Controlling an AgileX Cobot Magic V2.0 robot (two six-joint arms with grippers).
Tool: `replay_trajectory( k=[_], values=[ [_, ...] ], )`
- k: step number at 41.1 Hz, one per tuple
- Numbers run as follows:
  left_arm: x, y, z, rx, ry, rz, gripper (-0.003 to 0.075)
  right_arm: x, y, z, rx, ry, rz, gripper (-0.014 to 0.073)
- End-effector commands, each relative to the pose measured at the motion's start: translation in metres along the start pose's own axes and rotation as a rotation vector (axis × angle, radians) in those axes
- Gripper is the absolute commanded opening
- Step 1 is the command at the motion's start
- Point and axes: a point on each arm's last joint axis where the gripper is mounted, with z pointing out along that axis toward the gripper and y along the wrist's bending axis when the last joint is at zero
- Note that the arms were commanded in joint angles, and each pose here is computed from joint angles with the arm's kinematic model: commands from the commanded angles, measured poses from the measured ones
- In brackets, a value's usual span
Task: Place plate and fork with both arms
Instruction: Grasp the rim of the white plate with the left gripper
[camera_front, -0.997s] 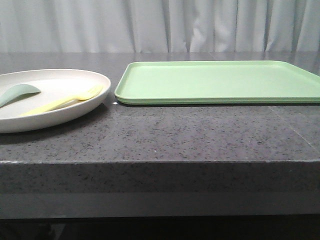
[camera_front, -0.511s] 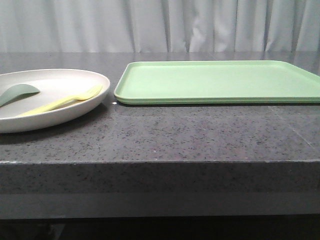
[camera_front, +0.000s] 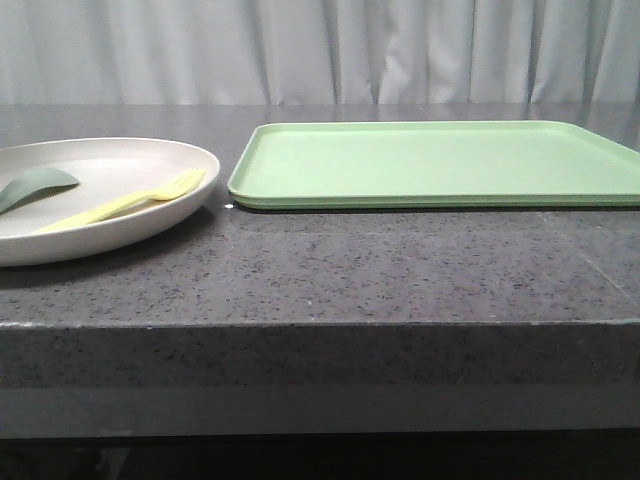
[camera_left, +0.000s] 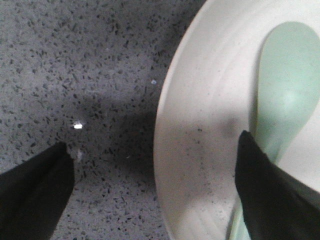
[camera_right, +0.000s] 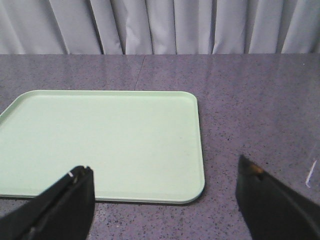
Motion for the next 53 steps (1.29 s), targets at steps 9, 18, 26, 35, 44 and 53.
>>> replay_trajectory(
  k=[9,18,26,35,44,53],
  values=[
    [-0.009,-0.004,-0.016,0.015,-0.099,-0.001,0.0629,-0.02,0.001,-0.002,0.0,-0.119,-0.004,0.0601],
    [-0.01,-0.004,-0.011,0.017,-0.086,-0.004,0.0629,-0.02,0.001,-0.002,0.0,-0.119,-0.004,0.0601],
    [-0.011,-0.005,-0.002,0.032,-0.058,-0.014,0.0628,-0.02,0.001,-0.002,0.0,-0.119,-0.004,0.0601],
    [-0.011,-0.005,-0.002,0.04,-0.059,-0.02,0.0615,-0.02,0.001,-0.002,0.0,-0.119,-0.004,0.0601],
    [-0.011,-0.005,-0.002,0.041,-0.055,-0.02,0.0374,-0.02,0.001,-0.002,0.0,-0.119,-0.004,0.0601],
    [-0.01,-0.006,-0.002,0.041,-0.049,-0.02,-0.0003,-0.02,0.001,-0.002,0.0,-0.118,-0.004,0.0601]
  ],
)
